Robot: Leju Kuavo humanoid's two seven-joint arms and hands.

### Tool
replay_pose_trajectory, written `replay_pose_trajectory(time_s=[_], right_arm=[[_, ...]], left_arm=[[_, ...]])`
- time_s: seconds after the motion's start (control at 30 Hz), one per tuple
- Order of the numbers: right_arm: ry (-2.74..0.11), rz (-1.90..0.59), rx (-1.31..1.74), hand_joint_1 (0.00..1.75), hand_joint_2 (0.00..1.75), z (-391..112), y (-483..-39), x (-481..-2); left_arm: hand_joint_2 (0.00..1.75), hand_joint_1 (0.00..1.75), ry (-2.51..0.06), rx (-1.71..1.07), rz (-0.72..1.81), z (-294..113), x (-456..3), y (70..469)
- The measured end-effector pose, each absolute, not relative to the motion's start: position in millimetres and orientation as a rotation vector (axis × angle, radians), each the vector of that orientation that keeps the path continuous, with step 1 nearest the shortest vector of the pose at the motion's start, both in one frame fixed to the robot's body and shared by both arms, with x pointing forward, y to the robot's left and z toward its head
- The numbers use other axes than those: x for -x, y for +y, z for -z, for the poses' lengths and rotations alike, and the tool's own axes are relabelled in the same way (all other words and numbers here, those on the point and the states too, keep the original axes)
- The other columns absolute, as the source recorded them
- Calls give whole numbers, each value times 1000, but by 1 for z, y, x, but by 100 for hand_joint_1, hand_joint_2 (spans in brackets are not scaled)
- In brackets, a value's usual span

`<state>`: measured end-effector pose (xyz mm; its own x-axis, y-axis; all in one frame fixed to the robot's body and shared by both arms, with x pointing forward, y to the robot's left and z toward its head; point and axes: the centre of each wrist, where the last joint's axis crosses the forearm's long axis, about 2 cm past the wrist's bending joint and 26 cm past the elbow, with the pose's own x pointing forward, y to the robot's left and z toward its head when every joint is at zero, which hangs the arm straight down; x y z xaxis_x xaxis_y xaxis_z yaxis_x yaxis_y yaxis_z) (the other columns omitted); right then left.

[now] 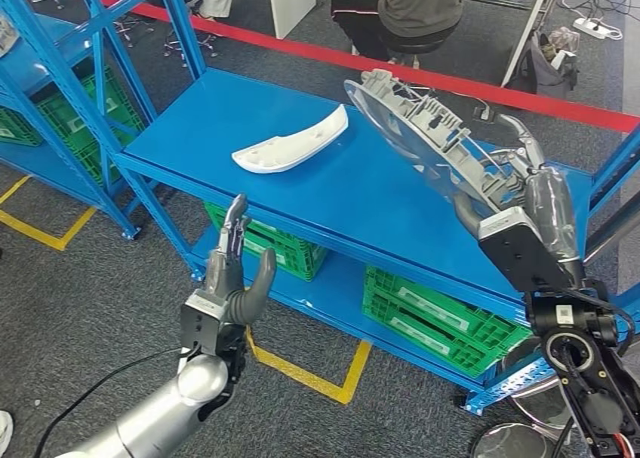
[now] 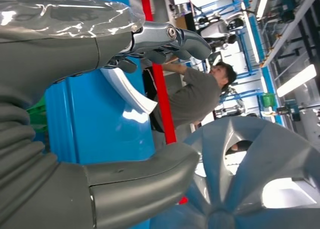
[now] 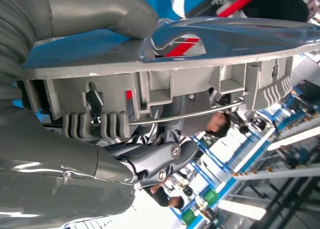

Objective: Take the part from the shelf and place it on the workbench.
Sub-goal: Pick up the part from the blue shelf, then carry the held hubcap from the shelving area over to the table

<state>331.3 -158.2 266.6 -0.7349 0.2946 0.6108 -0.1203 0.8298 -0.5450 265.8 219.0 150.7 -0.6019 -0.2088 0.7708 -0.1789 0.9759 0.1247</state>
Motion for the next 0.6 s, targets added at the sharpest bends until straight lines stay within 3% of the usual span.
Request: replay_pose_trajectory(time_s=[0.6], right_arm=[[-2430,-661,155,175,175,-290,-157,-309]], left_arm=[[175,0,-2242,-287,27,-149,-265,216]])
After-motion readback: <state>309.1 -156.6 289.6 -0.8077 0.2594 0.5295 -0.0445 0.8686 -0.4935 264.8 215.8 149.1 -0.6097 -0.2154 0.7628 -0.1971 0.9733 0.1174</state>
